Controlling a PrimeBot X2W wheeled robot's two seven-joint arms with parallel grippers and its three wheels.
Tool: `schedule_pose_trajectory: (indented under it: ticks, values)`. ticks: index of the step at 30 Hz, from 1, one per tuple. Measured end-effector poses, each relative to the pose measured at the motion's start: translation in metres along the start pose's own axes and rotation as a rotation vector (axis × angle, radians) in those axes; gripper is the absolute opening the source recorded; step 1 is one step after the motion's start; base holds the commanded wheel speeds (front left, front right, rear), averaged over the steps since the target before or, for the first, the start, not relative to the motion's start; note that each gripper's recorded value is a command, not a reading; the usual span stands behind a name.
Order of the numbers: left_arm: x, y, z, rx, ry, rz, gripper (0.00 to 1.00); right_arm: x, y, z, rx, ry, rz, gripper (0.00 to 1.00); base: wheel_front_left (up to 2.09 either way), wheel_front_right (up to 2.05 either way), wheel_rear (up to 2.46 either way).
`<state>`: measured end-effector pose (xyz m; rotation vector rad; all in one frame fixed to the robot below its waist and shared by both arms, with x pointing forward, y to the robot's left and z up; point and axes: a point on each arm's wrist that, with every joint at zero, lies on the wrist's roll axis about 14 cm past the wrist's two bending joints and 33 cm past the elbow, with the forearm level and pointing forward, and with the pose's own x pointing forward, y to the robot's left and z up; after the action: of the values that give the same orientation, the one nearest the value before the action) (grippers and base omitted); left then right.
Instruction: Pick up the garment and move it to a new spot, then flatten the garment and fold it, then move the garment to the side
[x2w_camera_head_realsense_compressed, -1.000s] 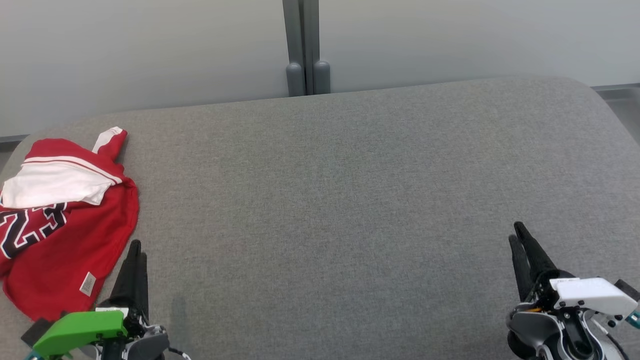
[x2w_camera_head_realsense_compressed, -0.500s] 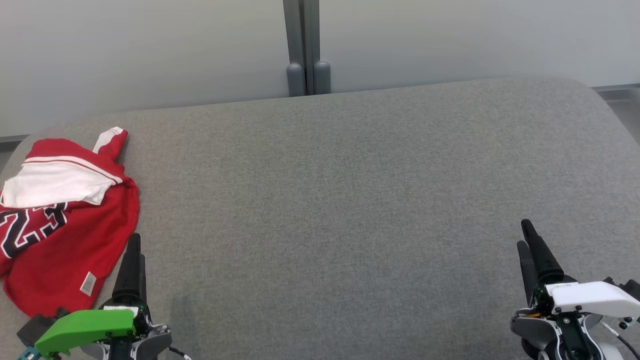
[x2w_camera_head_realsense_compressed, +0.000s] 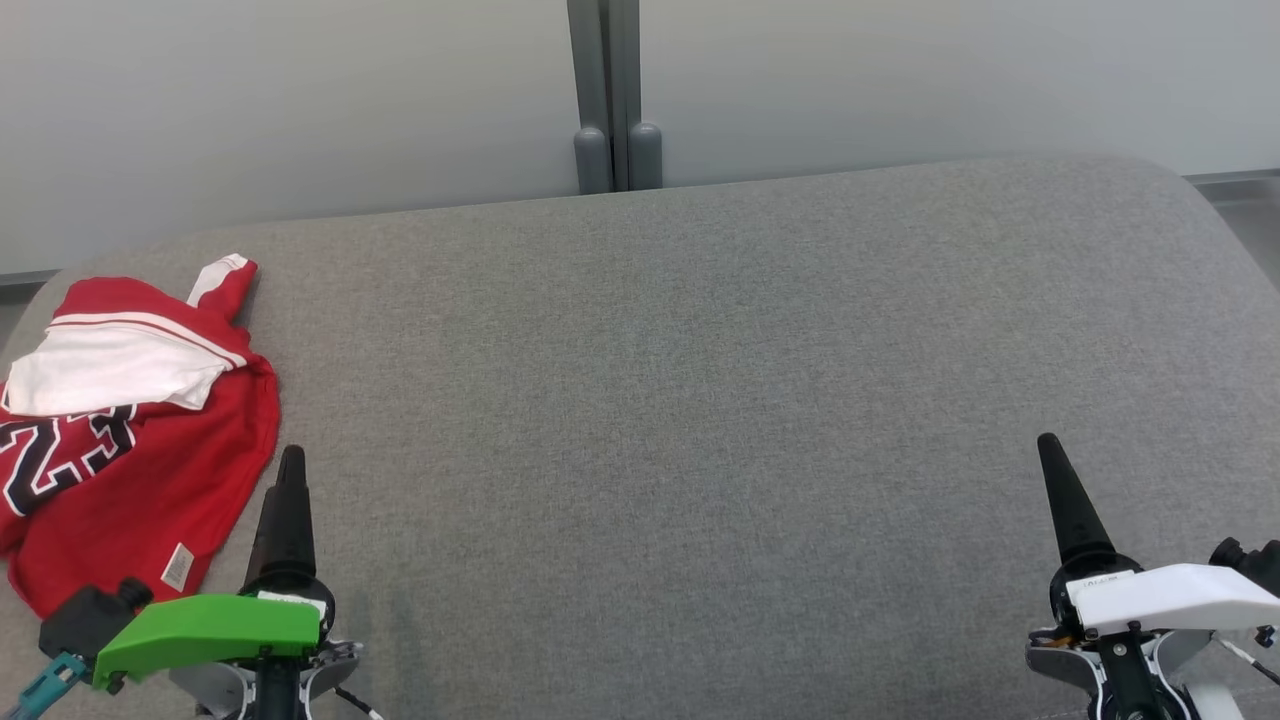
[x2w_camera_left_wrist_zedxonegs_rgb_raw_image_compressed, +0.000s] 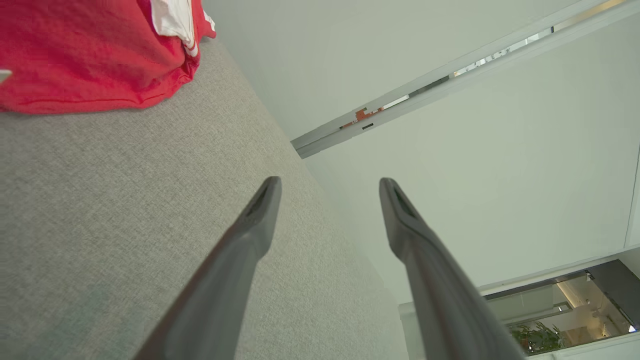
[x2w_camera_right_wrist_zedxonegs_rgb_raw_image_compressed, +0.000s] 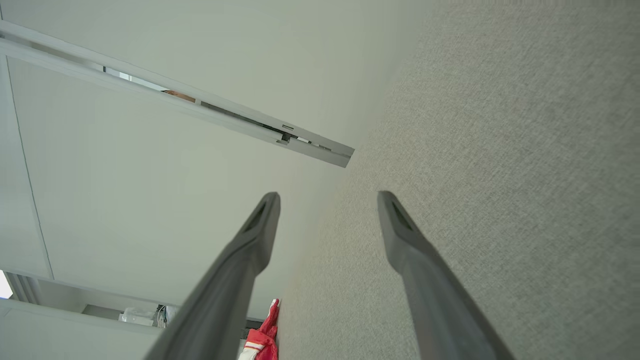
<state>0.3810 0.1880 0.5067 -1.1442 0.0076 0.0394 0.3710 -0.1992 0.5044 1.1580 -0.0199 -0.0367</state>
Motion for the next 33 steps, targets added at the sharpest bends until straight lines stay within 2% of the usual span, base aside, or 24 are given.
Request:
schedule_pose_trajectory:
  ticks: [20,33]
  values:
    - [-0.004,-0.008,-0.004,0.389,-0.020,-0.011,1.00,-0.004,0.010,-0.004,-0.343,0.005,0.050,1.00,0.00,0.00,0.00]
    - [-0.006,-0.014,-0.005,0.562,-0.045,-0.036,1.00,-0.009,0.015,-0.009,-0.510,0.003,0.085,1.00,0.00,0.00,0.00]
